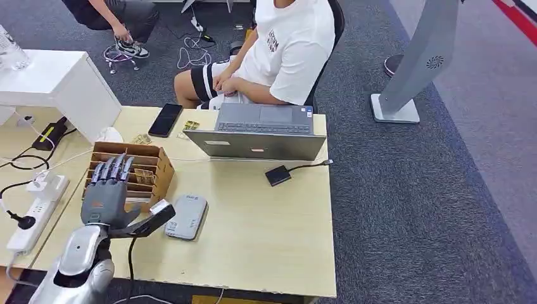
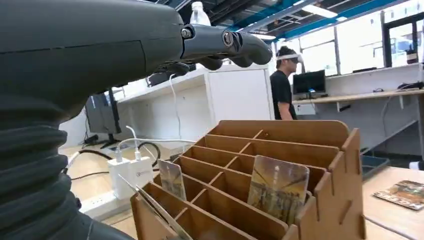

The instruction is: Pass the card to the sensor for recognition and then transmit it.

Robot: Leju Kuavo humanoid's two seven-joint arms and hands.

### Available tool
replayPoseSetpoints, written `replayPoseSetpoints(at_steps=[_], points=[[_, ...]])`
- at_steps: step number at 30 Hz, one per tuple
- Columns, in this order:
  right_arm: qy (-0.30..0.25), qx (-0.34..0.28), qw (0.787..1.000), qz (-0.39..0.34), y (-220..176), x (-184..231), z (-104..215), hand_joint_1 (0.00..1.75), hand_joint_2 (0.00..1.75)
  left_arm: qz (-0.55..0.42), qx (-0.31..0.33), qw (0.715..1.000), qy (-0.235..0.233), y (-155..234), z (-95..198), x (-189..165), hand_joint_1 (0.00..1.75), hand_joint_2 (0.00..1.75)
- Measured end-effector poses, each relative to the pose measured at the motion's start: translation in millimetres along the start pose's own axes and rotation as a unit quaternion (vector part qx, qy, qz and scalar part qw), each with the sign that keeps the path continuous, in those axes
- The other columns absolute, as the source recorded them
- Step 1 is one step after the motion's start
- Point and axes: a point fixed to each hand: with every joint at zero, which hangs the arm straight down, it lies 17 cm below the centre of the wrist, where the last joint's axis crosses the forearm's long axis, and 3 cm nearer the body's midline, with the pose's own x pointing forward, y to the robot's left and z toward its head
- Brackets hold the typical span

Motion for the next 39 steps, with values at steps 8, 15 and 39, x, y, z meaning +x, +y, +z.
replayPoseSetpoints(at_steps=[8, 15, 39], points=[[-0.005, -0.001, 1.000, 0.005, -0.3, 1.7, 0.0, 0.00, 1.75, -0.001, -0.004, 1.000, 0.011, -3.1, -1.4, -7.4, 0.00, 1.75], [-0.005, 0.000, 1.000, 0.005, -0.2, 1.7, 0.0, 0.00, 1.75, 0.000, -0.006, 1.000, 0.012, -5.7, -0.8, -7.2, 0.00, 1.75], [-0.007, 0.000, 1.000, 0.009, 1.8, 3.6, 0.7, 0.00, 1.75, -0.008, -0.030, 0.999, 0.020, -24.7, 7.7, -4.9, 0.00, 1.75]])
